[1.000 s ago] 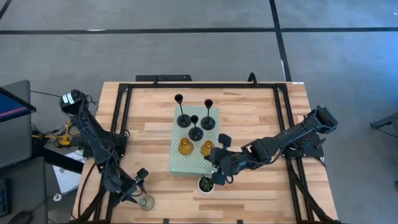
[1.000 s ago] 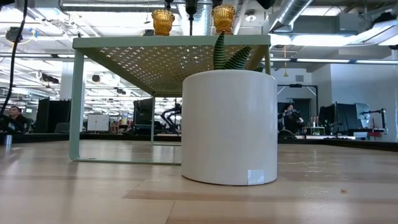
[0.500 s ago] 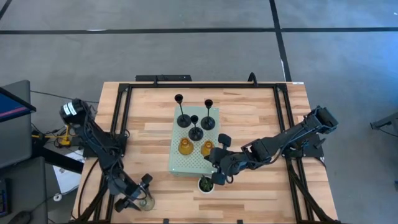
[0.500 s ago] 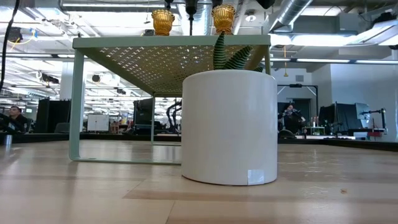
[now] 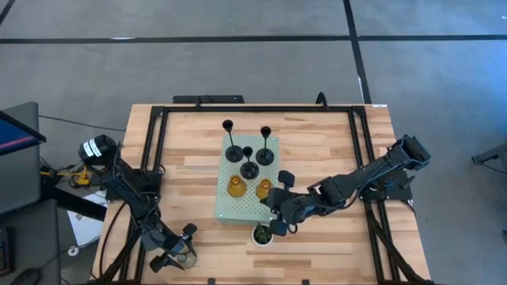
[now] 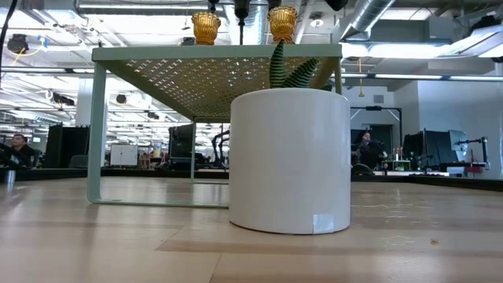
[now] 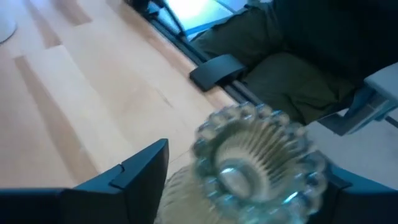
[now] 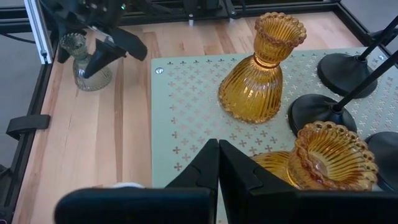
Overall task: Pick & Place candle stick holders
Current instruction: Put the transparent candle holder on the shelf
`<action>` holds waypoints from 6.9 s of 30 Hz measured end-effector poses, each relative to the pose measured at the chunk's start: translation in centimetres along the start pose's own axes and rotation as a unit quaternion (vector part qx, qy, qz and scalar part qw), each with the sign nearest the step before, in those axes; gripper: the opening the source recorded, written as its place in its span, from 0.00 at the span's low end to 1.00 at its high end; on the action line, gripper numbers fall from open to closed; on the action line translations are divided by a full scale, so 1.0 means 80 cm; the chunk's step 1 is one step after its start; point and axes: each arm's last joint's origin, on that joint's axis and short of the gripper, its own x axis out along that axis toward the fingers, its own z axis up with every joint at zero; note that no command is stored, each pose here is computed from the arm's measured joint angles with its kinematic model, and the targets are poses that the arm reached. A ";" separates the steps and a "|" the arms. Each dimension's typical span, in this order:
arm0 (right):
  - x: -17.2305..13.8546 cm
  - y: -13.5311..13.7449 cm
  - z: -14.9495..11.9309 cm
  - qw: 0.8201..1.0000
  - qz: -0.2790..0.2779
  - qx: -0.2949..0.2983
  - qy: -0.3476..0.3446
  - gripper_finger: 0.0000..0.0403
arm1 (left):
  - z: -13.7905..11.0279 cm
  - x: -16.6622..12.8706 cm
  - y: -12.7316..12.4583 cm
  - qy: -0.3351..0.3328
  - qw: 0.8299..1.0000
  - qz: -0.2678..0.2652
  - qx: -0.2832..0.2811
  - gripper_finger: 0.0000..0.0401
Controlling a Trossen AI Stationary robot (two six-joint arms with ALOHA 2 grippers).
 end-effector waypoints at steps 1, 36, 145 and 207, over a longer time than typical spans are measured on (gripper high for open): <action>0.000 0.000 0.000 1.000 0.000 0.000 0.000 0.00 | 0.001 0.001 -0.001 -0.004 1.000 -0.002 0.000 0.65; -0.006 0.008 -0.007 1.000 0.006 -0.016 0.014 0.00 | 0.062 -0.043 0.033 -0.162 0.975 0.119 -0.091 0.34; -0.100 -0.071 -0.166 0.992 0.038 0.012 -0.122 0.00 | 0.225 -0.106 0.128 -0.131 0.872 0.472 0.018 0.01; 0.045 0.105 -0.045 0.962 -0.005 0.191 -0.193 0.00 | 0.163 -0.076 0.041 -0.097 0.919 0.382 -0.005 0.01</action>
